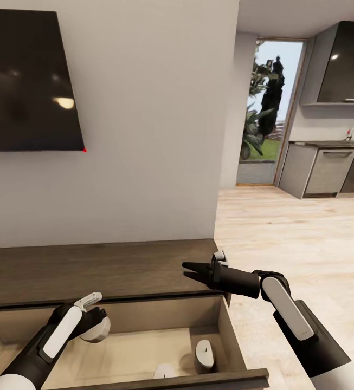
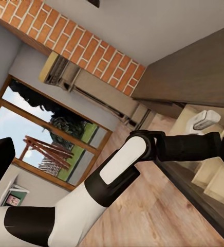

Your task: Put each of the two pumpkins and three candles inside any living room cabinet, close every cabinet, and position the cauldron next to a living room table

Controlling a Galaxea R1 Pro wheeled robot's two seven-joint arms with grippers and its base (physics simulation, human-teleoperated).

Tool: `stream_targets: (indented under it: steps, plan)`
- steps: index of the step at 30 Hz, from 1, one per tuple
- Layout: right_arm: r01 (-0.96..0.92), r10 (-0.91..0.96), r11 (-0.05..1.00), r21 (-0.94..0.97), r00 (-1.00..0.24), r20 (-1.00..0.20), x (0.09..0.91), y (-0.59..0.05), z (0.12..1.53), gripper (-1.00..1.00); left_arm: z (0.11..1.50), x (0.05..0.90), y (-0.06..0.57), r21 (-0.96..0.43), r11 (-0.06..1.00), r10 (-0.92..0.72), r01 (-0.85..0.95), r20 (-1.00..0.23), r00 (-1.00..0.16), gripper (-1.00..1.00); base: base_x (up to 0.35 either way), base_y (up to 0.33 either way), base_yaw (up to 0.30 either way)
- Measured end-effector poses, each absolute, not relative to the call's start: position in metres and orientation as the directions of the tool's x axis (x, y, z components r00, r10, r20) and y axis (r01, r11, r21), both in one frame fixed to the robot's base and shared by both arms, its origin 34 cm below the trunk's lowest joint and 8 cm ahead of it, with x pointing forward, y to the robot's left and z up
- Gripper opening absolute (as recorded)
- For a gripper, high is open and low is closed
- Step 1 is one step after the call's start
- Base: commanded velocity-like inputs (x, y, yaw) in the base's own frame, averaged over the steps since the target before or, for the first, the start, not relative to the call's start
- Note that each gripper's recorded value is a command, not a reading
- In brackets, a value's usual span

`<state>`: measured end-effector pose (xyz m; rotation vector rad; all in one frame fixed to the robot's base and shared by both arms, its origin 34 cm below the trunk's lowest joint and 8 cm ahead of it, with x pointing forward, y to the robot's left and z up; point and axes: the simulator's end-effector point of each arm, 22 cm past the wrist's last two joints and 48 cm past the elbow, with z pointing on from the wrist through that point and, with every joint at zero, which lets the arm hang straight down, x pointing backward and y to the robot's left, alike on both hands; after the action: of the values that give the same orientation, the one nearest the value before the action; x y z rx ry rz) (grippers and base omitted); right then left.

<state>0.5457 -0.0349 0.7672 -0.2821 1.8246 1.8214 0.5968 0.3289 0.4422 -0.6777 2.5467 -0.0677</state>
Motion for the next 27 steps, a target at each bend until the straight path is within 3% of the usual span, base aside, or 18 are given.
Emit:
stream_targets:
  steps: [27]
  plan:
    - [-0.523,0.252,0.071,0.850,-0.815,-0.522,0.538,-0.037,0.714,1.00,0.387,0.582,0.328,-0.171,0.875,-0.478,-0.453,-0.452,-0.753,-1.00,0.000,0.000,0.000]
